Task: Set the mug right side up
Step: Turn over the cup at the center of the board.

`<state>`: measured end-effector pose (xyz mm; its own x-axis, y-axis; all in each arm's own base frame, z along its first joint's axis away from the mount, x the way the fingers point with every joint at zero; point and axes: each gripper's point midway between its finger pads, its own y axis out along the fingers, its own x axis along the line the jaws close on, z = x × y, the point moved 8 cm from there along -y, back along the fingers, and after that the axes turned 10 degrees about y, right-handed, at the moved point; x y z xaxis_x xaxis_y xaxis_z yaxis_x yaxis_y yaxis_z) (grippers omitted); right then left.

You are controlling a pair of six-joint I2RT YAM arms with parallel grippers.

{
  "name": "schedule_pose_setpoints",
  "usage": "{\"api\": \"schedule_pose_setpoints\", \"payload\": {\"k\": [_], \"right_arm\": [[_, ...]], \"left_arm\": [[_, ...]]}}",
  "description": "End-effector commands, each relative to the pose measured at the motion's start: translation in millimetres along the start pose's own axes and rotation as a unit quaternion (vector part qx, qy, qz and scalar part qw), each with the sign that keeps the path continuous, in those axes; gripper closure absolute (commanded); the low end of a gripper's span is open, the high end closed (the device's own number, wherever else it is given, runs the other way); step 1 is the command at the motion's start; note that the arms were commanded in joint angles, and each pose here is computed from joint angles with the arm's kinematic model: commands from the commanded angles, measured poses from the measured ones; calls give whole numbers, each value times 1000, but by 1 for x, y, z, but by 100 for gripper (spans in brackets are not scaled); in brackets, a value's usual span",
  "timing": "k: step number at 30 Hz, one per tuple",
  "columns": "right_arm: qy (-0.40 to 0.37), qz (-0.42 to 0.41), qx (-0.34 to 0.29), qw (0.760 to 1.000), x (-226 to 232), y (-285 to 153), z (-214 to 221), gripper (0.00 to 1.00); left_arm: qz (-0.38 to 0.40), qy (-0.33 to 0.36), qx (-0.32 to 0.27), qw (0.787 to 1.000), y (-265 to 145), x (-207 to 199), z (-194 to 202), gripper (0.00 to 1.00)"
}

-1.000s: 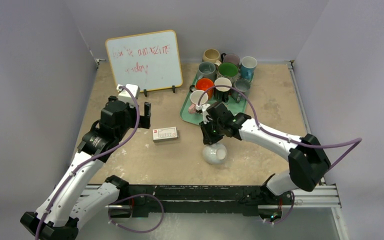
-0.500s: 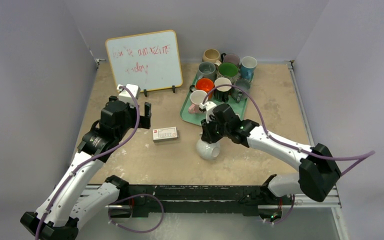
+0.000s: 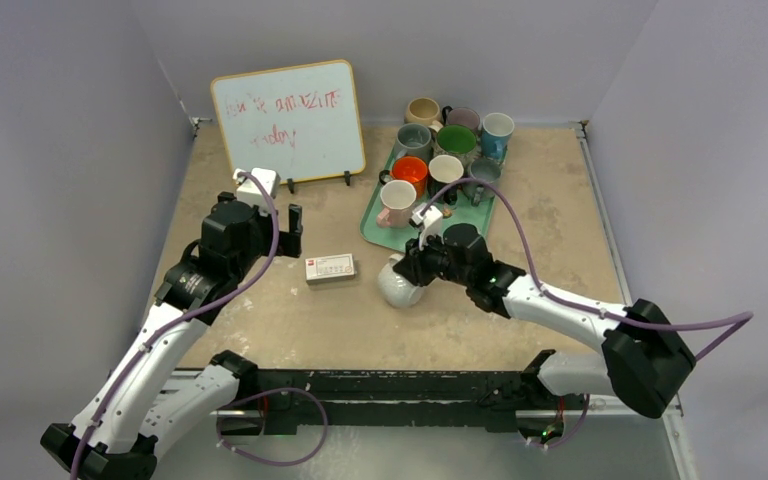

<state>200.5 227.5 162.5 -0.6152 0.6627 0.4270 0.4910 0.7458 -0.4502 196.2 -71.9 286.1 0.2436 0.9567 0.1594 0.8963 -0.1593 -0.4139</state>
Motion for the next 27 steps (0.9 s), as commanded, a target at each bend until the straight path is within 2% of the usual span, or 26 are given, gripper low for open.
{"api": "schedule_pose_setpoints", "payload": {"k": [1,4,7,11,14,18,21,27], "right_arm": [[-35,-71,-123,989,20,-2,-35,100],[-37,-69,-143,987,17,-3,-32,100],[-48,-77,-159,983,18,-5,-33,100],[-72,-84,-181,977,19,-7,-33,100],[-74,-83,-203,973,18,-8,-32,100],[-74,-87,-219,969,22,-6,-30,100],[-84,-92,-237,963,27,-4,-27,100],[-105,-98,-302,942,29,-1,-25,100]], "left_arm": [[-1,-21,-16,1000,-1,0,-6,3],[-13,-46,-16,999,-1,1,-7,3],[-11,-112,-20,993,-2,-4,-8,3],[4,-236,-22,971,-6,-15,-7,0],[21,-296,-15,955,-1,-25,-3,0],[-5,-313,15,950,9,-25,0,0],[8,-311,39,950,11,-29,-5,0],[61,-383,32,921,9,-42,-14,6]]}}
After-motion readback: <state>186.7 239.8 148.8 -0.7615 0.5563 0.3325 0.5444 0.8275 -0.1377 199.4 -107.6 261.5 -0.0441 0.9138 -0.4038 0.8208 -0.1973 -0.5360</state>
